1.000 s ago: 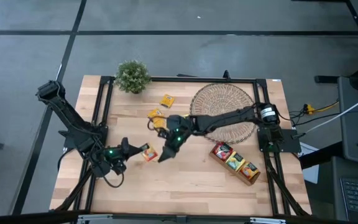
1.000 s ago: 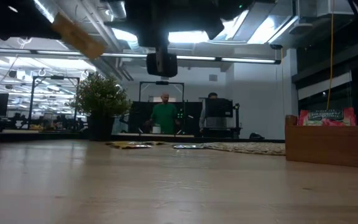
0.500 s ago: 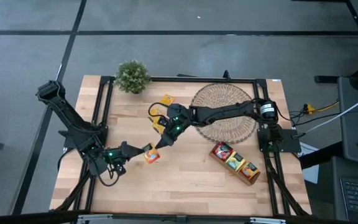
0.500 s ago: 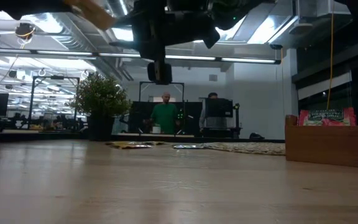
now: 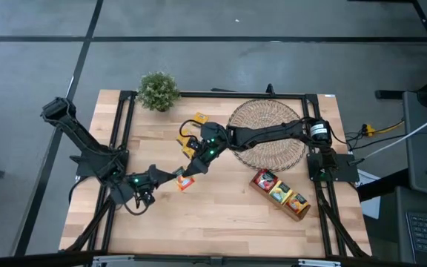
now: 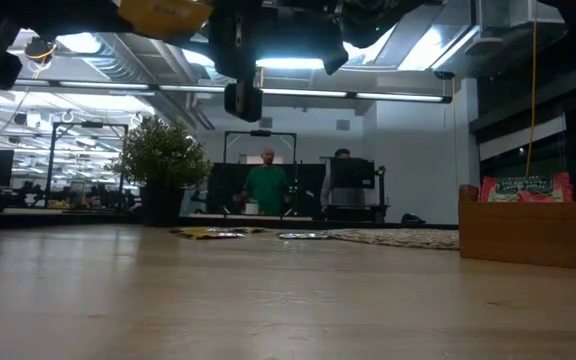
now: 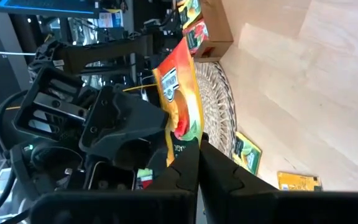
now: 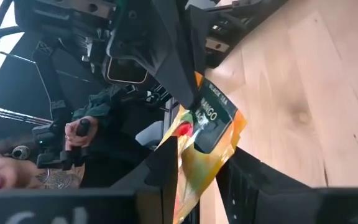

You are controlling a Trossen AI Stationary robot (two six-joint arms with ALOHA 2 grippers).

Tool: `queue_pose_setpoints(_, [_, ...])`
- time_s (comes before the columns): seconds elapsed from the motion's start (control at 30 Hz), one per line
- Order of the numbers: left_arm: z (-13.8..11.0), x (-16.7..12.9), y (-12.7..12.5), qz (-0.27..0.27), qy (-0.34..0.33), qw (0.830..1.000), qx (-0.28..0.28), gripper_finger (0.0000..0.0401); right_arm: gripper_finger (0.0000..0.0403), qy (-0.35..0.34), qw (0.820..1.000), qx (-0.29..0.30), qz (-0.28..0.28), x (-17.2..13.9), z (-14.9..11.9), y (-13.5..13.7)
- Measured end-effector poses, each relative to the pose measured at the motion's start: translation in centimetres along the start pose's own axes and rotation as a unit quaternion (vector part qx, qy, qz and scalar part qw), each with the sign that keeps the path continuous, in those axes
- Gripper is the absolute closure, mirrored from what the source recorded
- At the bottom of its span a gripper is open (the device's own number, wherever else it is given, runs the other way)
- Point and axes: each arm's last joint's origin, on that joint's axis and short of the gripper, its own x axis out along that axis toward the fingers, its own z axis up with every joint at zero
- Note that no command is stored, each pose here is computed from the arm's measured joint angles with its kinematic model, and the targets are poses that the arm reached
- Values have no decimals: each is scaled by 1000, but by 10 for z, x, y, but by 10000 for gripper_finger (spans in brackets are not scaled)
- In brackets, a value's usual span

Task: Pick & Place Tea
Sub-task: Put the orange tea bag into the right slot of the wooden organizer

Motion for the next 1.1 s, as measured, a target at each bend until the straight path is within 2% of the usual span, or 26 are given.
queue_pose_setpoints(0.17, [1,0,0,-4,-12,1000,1,398,329,0,1000,-6,0,0,0,0])
queue_pose_setpoints(0.37, [0,0,0,-3,-9,999,-33,396,391,1,1000,-13,0,0,0,0])
queue_pose_setpoints(0.53, [0,0,1,5,5,995,-101,380,391,9,1000,-12,3,1,-2,1])
queue_pose_setpoints(0.8, [1,-4,1,13,4,979,-201,328,396,70,997,1,9,10,-18,4])
queue_pose_setpoints(0.93, [-6,-3,7,25,11,950,-310,311,399,103,995,-2,-14,9,-28,7])
queue_pose_setpoints(1.03, [-14,1,14,22,5,905,-425,302,399,124,991,-12,-52,3,-37,15])
queue_pose_setpoints(1.1, [-20,6,19,1,-11,872,-489,297,399,132,986,-28,-95,-1,-44,20])
